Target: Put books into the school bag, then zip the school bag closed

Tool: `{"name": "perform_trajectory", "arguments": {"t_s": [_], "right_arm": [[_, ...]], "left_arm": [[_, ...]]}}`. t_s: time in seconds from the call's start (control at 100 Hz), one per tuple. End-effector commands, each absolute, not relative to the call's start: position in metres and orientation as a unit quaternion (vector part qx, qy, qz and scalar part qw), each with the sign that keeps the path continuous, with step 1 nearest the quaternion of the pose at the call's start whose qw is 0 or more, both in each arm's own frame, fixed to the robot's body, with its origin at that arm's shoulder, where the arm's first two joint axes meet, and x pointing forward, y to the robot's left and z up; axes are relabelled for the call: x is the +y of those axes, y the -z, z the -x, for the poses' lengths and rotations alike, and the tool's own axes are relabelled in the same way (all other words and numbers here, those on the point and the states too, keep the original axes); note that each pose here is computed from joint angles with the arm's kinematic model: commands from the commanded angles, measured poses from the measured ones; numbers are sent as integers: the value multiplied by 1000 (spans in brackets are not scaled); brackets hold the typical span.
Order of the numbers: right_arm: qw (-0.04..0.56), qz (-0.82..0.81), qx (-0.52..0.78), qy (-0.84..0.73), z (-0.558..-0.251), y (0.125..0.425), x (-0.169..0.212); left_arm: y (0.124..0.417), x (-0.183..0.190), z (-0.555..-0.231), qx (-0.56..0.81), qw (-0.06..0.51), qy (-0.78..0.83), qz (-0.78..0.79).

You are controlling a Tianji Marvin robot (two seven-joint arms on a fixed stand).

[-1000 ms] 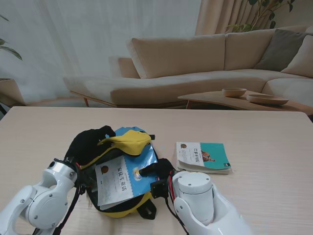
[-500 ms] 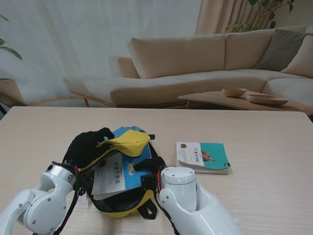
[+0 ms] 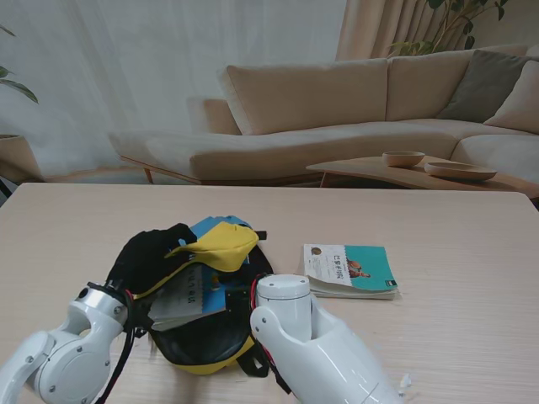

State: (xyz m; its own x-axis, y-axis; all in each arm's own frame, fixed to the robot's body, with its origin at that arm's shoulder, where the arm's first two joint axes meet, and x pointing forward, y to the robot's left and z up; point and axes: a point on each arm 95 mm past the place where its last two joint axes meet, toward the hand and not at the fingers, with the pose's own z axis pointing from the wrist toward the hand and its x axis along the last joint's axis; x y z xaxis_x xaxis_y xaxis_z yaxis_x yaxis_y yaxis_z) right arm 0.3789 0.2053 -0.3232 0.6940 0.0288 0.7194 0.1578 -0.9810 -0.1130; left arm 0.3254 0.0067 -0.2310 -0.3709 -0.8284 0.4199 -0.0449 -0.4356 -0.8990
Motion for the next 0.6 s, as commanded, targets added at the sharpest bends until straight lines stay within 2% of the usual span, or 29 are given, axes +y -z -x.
{"name": "perform_trajectory", "arguments": {"t_s": [0.0,0.59], "right_arm": [[103,913,-49,393,-380,314,218],[80,918,-32,386,-399,312,229]], "left_arm": [[226,2,-321,453,274,699,481],[227,4,-320,460,270,697,479]]}}
